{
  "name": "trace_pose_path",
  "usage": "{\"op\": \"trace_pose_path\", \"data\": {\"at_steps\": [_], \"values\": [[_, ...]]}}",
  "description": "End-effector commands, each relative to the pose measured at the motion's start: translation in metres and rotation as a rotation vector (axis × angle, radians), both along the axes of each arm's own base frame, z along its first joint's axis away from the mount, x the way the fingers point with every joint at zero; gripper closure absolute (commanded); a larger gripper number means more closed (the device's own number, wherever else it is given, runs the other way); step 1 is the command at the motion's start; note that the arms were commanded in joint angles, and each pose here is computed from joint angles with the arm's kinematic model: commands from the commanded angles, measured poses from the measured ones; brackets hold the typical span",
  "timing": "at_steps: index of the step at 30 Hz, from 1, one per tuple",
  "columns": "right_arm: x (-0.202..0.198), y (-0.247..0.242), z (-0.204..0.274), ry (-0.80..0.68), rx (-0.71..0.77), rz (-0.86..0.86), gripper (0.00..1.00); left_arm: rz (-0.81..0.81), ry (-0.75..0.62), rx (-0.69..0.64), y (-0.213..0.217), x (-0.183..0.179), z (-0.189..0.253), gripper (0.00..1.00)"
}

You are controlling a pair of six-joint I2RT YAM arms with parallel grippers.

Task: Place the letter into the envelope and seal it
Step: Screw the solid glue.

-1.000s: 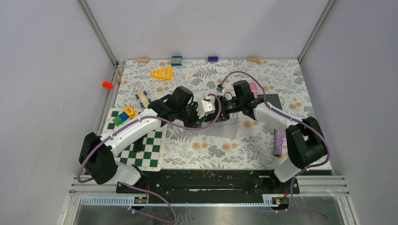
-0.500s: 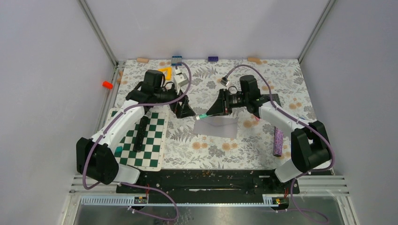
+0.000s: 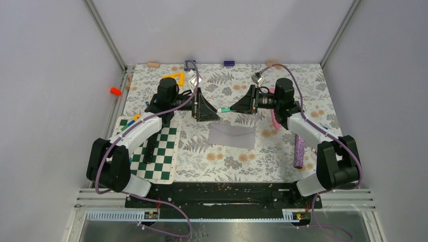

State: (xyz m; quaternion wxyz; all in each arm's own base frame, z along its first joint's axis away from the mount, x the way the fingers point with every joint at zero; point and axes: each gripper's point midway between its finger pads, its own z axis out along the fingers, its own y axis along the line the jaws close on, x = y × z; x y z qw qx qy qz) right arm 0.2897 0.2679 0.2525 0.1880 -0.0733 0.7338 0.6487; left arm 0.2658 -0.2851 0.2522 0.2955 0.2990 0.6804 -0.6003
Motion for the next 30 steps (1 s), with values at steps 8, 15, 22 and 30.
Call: {"op": "trace_pose_path", "data": {"at_steps": [8, 15, 22, 30], "values": [[-0.004, 0.007, 0.002, -0.032, 0.031, 0.044, 0.79, 0.001, -0.084, -0.042, -0.014, 0.003, 0.025, 0.07], [-0.015, 0.019, -0.008, -0.018, 0.011, 0.1, 0.79, -0.001, -0.077, -0.039, -0.015, 0.004, 0.021, 0.13], [-0.015, 0.02, -0.008, -0.022, 0.007, 0.102, 0.79, -0.021, -0.07, -0.026, -0.016, 0.001, 0.016, 0.27], [-0.013, 0.022, -0.014, -0.008, -0.006, 0.105, 0.79, -0.044, -0.084, 0.0, -0.02, -0.004, 0.011, 0.37]]}}
